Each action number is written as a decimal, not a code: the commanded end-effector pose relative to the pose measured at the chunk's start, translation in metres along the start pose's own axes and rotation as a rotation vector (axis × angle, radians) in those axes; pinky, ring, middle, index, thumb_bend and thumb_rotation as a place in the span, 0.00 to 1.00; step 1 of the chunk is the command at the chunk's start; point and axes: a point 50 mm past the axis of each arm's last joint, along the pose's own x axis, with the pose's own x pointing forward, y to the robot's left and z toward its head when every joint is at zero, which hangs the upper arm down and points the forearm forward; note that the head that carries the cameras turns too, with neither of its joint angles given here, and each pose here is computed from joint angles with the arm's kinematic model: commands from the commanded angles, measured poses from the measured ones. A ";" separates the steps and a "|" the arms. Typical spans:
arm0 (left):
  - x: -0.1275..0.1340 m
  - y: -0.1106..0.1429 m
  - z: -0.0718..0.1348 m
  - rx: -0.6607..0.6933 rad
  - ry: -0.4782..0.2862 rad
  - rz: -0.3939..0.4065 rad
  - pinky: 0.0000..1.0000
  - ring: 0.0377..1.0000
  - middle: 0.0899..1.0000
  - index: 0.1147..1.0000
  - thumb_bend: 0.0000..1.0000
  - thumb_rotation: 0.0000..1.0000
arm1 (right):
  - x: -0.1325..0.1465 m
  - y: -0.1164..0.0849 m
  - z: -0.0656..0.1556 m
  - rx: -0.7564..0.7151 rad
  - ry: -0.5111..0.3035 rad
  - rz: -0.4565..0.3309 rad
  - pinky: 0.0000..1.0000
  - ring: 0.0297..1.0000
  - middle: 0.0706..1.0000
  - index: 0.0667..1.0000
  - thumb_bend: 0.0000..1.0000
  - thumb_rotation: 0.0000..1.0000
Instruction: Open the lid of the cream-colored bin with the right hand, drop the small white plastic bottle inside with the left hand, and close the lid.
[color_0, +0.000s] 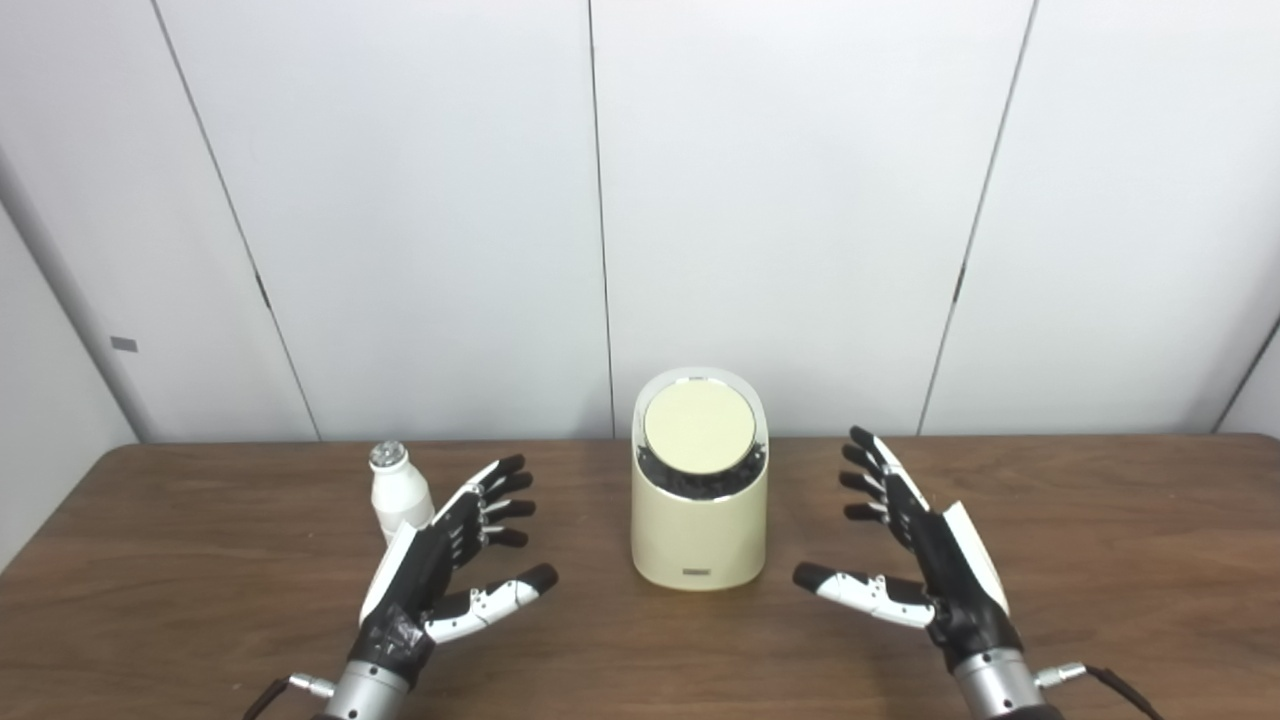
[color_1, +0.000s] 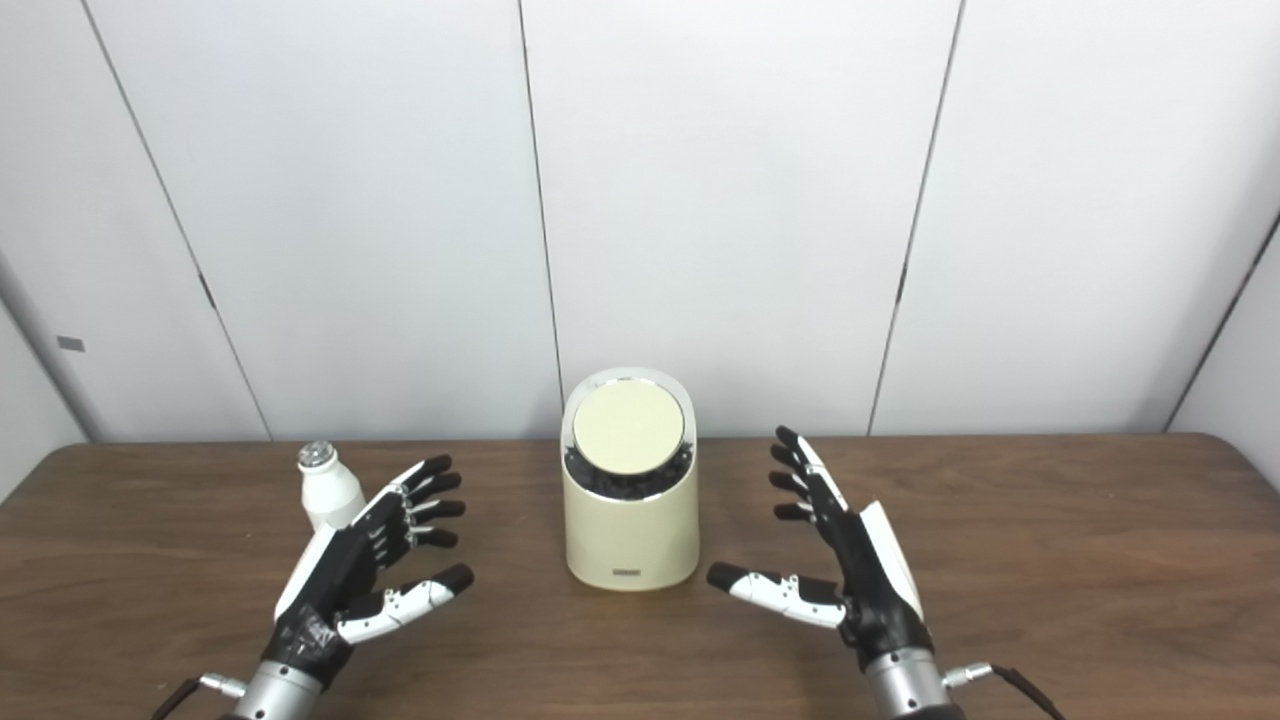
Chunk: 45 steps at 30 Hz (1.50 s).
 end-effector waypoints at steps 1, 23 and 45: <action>0.013 0.006 0.013 -0.001 -0.062 0.003 0.69 0.80 0.87 0.91 0.76 0.31 | 0.024 -0.004 0.028 -0.004 -0.097 -0.033 0.74 0.85 0.89 0.94 0.76 0.44; 0.014 0.001 0.011 -0.007 -0.058 0.001 0.66 0.80 0.86 0.90 0.68 0.24 | 0.091 0.025 0.084 -0.093 -0.094 -0.051 0.79 0.90 0.97 0.94 0.79 0.32; 0.014 0.002 0.014 -0.006 -0.064 0.005 0.67 0.80 0.87 0.90 0.69 0.26 | 0.125 0.029 0.083 -0.178 -0.032 -0.060 0.77 0.90 0.95 0.93 0.78 0.32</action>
